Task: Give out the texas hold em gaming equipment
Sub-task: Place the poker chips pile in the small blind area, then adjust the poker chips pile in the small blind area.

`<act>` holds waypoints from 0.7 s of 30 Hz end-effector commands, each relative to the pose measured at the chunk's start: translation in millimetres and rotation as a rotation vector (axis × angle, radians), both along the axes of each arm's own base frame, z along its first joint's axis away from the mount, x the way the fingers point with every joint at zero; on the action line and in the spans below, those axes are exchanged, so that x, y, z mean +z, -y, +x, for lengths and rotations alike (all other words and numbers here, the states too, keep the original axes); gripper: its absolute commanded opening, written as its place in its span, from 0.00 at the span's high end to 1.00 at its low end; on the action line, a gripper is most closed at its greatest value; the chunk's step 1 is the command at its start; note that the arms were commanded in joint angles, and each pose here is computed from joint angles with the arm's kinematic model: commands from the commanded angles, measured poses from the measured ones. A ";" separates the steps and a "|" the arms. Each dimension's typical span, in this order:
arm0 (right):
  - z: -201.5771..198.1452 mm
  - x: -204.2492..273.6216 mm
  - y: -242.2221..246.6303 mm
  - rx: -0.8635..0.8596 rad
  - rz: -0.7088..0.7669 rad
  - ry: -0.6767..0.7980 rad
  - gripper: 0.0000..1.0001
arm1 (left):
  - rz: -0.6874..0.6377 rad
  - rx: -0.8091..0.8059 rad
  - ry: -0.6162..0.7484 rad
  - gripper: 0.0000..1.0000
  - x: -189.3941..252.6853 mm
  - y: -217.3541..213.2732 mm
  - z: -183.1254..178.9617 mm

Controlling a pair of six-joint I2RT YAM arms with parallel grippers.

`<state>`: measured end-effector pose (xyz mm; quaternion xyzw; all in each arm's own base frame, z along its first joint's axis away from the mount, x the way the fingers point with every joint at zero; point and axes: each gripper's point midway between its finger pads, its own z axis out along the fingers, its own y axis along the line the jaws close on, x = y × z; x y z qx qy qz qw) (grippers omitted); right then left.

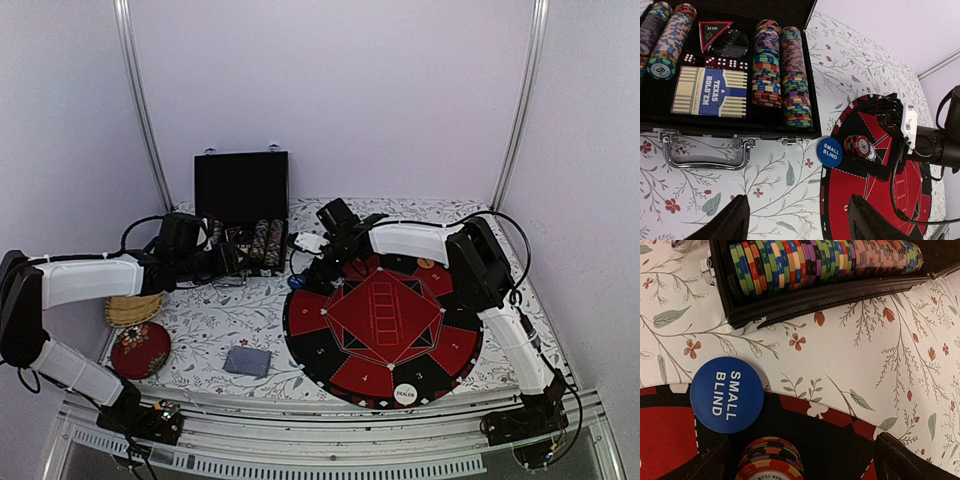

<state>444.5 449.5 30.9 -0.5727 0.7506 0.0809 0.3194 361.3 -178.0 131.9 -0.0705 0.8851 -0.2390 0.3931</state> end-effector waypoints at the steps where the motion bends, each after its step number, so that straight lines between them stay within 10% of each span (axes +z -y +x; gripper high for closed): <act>1: -13.2 23.9 -3.1 0.022 0.029 -0.023 0.01 | 0.014 0.007 0.007 0.31 0.7 -7.3 -1.7; 10: -37.7 140.3 10.0 0.041 0.316 -0.069 0.01 | 0.016 -0.012 0.009 0.30 1.9 -5.8 -3.9; 15: -37.9 96.5 54.7 -0.204 0.226 -0.156 0.06 | 0.035 -0.016 0.015 0.30 1.9 -7.5 -4.5; 21: -51.7 43.9 79.9 -0.392 0.153 -0.296 0.39 | 0.038 -0.025 0.018 0.30 2.1 -6.0 -3.4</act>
